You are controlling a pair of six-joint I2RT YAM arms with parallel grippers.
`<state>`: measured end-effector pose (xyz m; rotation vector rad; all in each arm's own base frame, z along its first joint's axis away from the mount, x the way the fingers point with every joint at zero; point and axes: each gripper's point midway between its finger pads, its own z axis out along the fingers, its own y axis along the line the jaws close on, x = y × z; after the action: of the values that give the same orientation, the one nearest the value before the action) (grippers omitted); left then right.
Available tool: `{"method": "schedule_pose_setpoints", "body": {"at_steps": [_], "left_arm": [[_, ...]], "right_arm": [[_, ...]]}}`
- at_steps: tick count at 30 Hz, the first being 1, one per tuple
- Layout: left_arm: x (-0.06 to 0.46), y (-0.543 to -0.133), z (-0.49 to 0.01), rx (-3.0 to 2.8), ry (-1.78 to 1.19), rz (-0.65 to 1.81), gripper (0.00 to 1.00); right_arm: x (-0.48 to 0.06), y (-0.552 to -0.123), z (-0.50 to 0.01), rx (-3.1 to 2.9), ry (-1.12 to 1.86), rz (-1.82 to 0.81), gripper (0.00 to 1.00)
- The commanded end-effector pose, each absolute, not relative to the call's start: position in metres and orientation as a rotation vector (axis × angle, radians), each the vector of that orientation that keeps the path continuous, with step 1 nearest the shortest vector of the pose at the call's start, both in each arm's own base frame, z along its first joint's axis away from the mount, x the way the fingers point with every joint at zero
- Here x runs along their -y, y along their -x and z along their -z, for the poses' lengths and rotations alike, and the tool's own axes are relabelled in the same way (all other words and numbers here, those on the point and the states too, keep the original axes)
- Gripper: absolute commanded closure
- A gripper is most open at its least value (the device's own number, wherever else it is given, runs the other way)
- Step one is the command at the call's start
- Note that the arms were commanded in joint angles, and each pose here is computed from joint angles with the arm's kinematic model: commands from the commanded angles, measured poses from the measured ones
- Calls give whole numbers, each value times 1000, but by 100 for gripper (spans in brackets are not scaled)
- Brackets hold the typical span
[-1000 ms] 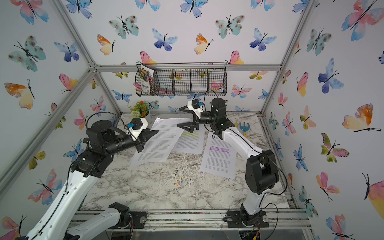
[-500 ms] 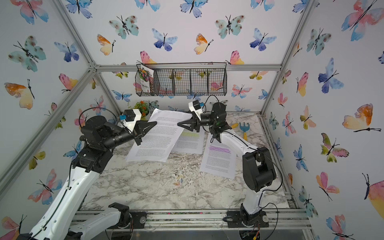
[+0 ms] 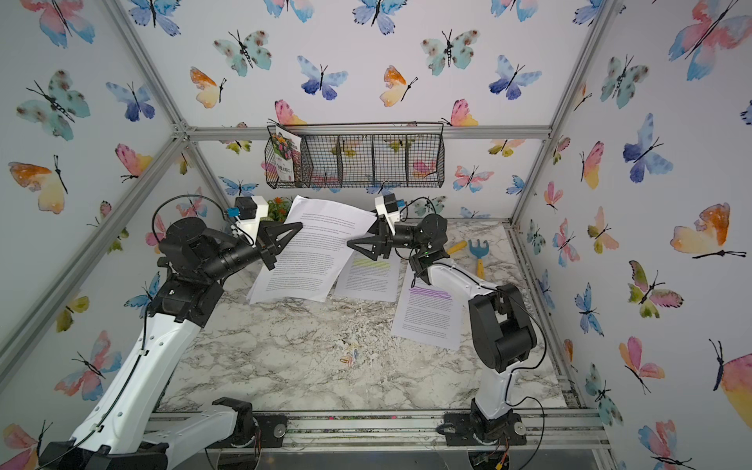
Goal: Unclip the paperclips from the documents
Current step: Pick up the document from the center of the board.
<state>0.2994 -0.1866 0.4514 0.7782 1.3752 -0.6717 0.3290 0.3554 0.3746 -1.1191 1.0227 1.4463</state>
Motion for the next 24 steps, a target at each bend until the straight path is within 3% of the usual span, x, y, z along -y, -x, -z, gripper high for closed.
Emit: {"method": "schedule_pose_setpoints", "body": {"at_steps": [1,8,10,15,17,20,24], "left_arm": [[187,-290,-489,-1262,-763,706,100],[185,-292,-494,-1261,-739,697,100],[184,-293,-494,-1268,-728,700,100],[179,-302,-487,-1325,-678,688,100],[175,-311,-482,-1390,-639,682,100],[166,-329,-470,-1538,-568,677,91],[157,-351,-453,-1706,-478,712,66]], "right_arm": [[-362,-329,-393,-931,1049,-1490,25],[-376,-330,-397,-884,1052,-1533,32],[-375,-330,-398,-885,1045,-1533,47],[-372,-324,-403,-884,1055,-1538,96],[-372,-323,-405,-907,1053,-1545,98],[-372,-322,-405,-944,1062,-1540,98],[-374,-322,-403,-1023,1089,-1528,98]]}}
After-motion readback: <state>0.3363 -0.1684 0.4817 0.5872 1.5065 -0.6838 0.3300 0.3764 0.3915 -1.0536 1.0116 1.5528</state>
